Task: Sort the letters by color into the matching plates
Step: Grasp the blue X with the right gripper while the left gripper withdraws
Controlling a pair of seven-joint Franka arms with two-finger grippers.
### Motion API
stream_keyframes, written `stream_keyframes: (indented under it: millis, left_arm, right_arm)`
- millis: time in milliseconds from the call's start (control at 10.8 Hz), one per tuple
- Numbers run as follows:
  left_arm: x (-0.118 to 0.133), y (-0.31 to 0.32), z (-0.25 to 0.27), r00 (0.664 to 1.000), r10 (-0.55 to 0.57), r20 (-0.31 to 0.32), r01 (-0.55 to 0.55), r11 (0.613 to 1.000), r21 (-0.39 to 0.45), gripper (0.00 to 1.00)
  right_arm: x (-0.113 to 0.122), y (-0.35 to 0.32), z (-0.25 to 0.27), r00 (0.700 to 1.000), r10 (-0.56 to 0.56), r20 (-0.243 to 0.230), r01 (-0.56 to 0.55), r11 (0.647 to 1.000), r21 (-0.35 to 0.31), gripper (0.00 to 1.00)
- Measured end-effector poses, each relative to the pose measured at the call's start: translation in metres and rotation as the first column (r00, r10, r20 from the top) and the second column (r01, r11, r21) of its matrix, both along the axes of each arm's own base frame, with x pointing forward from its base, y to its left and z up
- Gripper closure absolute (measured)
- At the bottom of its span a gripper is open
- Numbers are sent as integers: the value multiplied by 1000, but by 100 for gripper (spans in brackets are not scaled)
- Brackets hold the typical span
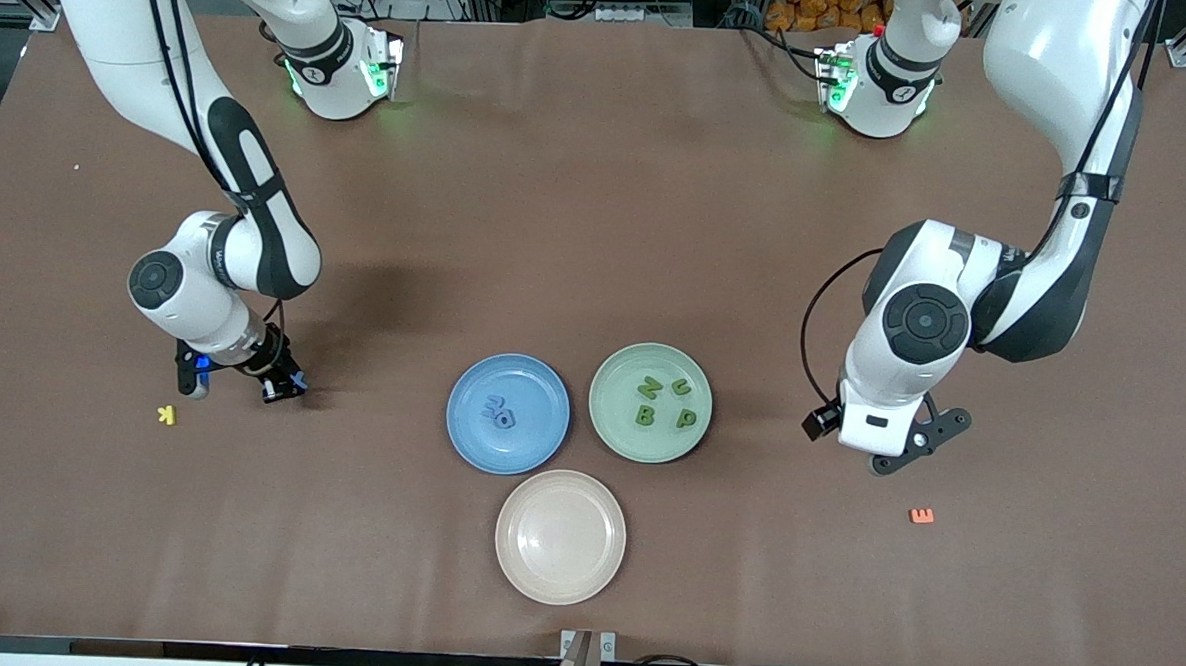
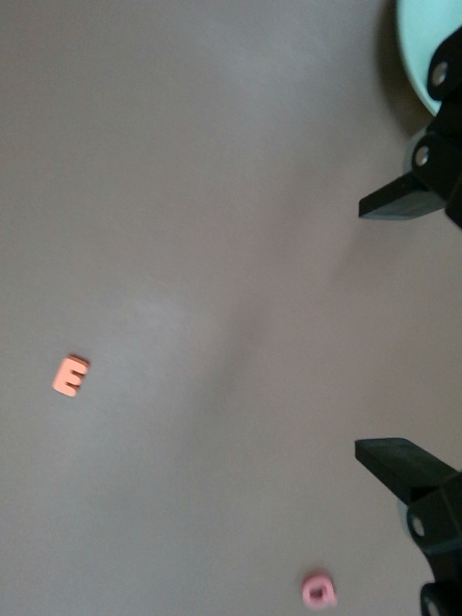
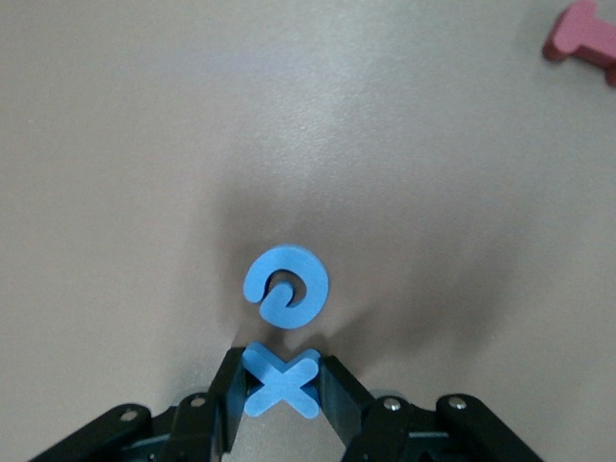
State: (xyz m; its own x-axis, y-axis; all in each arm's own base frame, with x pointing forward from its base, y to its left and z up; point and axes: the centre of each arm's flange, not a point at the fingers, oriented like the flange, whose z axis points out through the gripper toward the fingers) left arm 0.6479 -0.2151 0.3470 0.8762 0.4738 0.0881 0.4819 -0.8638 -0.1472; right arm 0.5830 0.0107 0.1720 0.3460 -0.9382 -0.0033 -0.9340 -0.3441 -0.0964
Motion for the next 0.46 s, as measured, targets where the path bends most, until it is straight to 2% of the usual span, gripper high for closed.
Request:
stream_keyframes:
  millis: [186,464]
  left_arm:
    - [-12,21,14,996,-66,-67,66,998,-4,0]
    - [-43,75,40,973,-195,-124,189,980,-62,0]
  right_arm:
    - [0,3,0,995,99,4,-98,995,-7,62]
    - [1,10,0,982,187,8,-187,982,-10,62]
